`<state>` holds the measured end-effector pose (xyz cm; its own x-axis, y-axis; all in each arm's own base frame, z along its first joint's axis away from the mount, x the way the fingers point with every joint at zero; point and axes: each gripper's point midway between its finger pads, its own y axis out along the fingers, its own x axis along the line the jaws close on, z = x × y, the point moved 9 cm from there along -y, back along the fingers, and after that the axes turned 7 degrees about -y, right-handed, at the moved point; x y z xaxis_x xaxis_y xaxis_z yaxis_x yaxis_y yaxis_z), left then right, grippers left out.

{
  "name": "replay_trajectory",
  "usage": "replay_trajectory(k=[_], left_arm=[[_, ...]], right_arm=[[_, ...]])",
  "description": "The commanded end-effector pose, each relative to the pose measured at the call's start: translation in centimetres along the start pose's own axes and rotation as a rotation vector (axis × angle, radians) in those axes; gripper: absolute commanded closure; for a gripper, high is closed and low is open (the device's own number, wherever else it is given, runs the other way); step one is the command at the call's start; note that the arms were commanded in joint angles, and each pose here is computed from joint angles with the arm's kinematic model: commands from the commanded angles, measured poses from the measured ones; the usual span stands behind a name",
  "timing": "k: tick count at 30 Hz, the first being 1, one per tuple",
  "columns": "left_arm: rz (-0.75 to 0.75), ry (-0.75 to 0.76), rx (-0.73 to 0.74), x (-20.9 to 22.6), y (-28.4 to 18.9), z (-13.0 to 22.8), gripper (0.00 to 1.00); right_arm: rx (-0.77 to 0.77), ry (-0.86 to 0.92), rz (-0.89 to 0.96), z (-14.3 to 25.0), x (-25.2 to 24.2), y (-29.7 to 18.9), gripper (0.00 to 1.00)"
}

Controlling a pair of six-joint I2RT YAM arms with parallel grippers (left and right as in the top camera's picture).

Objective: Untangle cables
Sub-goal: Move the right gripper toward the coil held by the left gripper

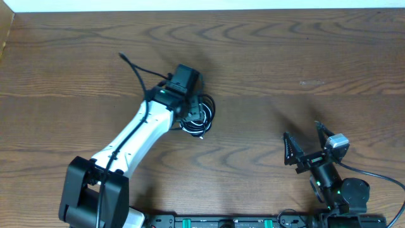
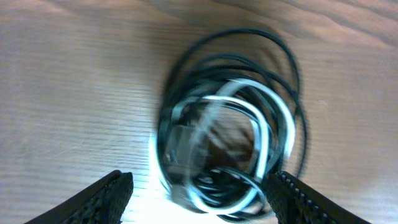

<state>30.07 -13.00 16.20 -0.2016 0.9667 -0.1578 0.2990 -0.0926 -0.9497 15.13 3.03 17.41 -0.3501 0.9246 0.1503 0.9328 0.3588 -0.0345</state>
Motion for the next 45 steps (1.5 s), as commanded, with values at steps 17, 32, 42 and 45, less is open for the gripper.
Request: replay_trajectory(k=[17, 32, 42, 45], left_arm=[[0.026, -0.256, 0.16, 2.9, 4.3, 0.6, 0.56], [0.075, -0.259, 0.192, 2.4, 4.7, 0.6, 0.91], [0.075, -0.258, 0.191, 2.4, 4.7, 0.6, 0.6], [0.075, -0.258, 0.191, 2.4, 4.7, 0.6, 0.6]], right_arm=[[0.544, 0.34, -0.301, -10.0, 2.1, 6.2, 0.01], [0.832, 0.604, -0.451, -4.1, 3.4, 11.2, 0.63], [0.906, 0.494, -0.133, -1.6, 7.2, 12.2, 0.53], [0.892, 0.459, -0.147, -1.2, 8.7, 12.8, 0.52]])
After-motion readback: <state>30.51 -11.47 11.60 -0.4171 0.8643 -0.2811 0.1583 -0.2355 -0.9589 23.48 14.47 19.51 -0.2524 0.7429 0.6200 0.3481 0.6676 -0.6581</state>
